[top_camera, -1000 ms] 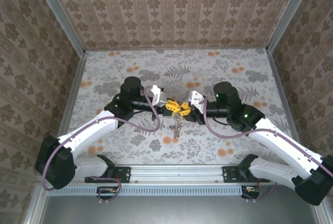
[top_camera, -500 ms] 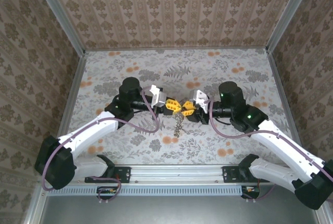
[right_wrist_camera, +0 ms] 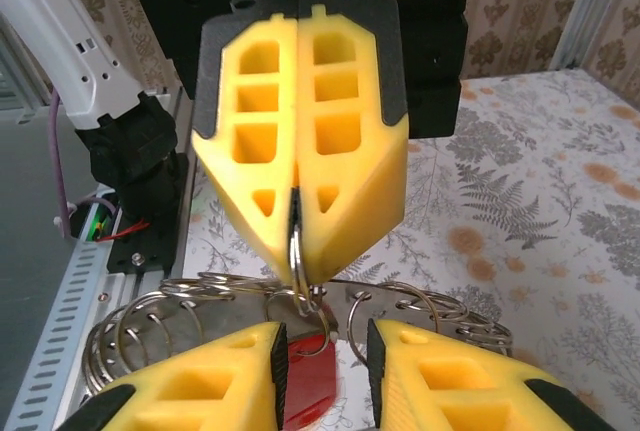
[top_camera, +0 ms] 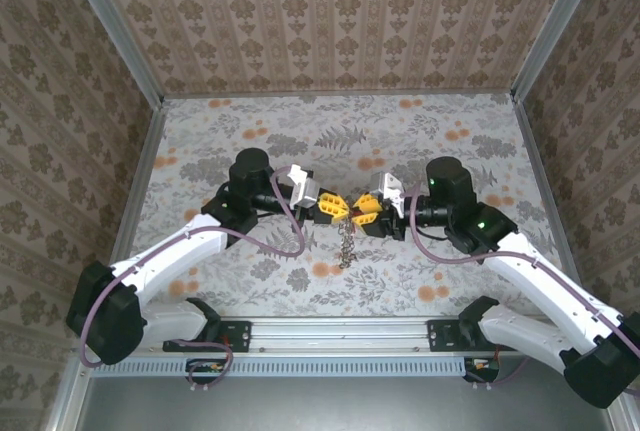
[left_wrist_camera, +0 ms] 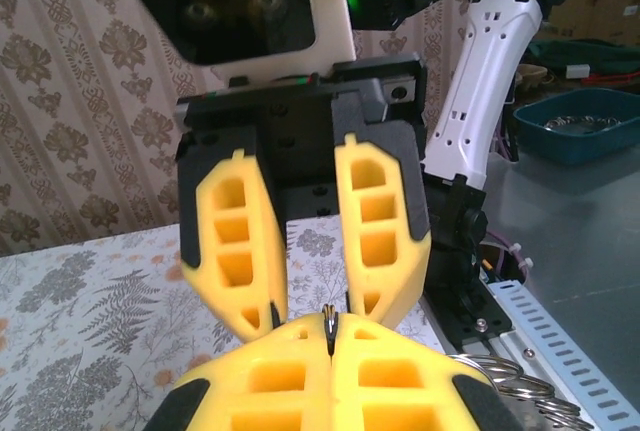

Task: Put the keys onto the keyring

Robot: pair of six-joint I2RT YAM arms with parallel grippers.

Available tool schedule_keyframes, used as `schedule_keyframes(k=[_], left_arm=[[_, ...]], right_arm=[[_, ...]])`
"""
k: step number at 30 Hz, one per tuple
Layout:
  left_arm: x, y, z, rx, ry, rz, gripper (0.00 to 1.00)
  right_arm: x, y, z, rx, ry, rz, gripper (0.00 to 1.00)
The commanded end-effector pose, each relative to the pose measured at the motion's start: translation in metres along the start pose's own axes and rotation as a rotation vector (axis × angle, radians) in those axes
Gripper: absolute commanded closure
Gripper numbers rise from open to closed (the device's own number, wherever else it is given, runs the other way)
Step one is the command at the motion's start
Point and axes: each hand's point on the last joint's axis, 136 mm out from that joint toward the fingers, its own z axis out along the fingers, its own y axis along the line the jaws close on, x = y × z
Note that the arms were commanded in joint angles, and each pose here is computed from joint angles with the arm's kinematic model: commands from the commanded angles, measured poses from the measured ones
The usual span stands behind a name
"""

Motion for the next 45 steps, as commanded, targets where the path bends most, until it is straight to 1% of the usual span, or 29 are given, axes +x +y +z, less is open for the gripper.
schedule_keyframes(k=[1, 5, 9, 12, 16, 18, 19, 20, 21, 26, 29, 33, 37, 40, 43, 45], left_arm=[[-0.026, -0.005, -0.001, 0.035, -0.038, 0.087, 1.00], [-0.025, -0.003, 0.001, 0.034, -0.034, 0.080, 1.00], [-0.026, 0.000, 0.003, 0.050, -0.022, 0.065, 1.00], [-0.027, 0.003, 0.003, 0.039, -0.019, 0.070, 1.00], [-0.025, 0.007, 0.004, 0.027, -0.006, 0.047, 1.00], [-0.021, 0.008, 0.002, 0.029, 0.008, 0.018, 1.00], [-0.020, 0.008, 0.001, 0.027, 0.013, 0.009, 1.00], [-0.019, 0.007, -0.001, 0.032, 0.013, 0.005, 1.00], [-0.018, 0.007, -0.002, 0.035, 0.012, 0.005, 1.00], [-0.020, 0.005, -0.001, 0.038, 0.010, 0.011, 1.00], [-0.019, 0.007, -0.001, 0.031, 0.011, 0.009, 1.00], [-0.022, 0.008, 0.000, 0.023, 0.000, 0.019, 1.00], [-0.023, 0.009, 0.002, 0.023, -0.007, 0.027, 1.00], [-0.024, 0.008, 0.004, 0.029, -0.015, 0.031, 1.00], [-0.021, 0.008, 0.004, 0.032, -0.012, 0.022, 1.00], [-0.018, 0.007, 0.004, 0.035, -0.009, 0.013, 1.00]], right_arm=[[-0.019, 0.004, -0.002, -0.032, -0.058, -0.035, 0.71], [-0.021, 0.003, -0.002, -0.028, -0.066, -0.053, 0.77], [-0.022, 0.003, 0.000, -0.041, -0.073, -0.061, 0.77], [-0.023, 0.003, 0.001, -0.048, -0.061, -0.065, 0.91], [-0.022, 0.004, -0.001, -0.043, -0.063, -0.071, 1.00], [-0.023, 0.004, -0.003, -0.033, -0.066, -0.076, 1.00], [-0.022, 0.005, -0.004, -0.032, -0.066, -0.075, 0.96], [-0.022, 0.005, -0.005, -0.030, -0.068, -0.074, 0.84], [-0.021, 0.006, -0.005, -0.029, -0.068, -0.074, 0.78], [-0.022, 0.007, -0.006, -0.029, -0.069, -0.080, 0.77], [-0.022, 0.006, -0.005, -0.035, -0.068, -0.078, 0.82], [-0.019, 0.004, 0.000, -0.039, -0.057, -0.065, 0.79], [-0.017, 0.002, 0.005, -0.042, -0.055, -0.053, 0.83], [-0.018, 0.001, 0.009, -0.046, -0.063, -0.044, 0.81], [-0.023, -0.002, 0.009, -0.031, -0.090, -0.046, 0.84], [-0.025, -0.001, 0.008, -0.030, -0.093, -0.049, 0.83]])
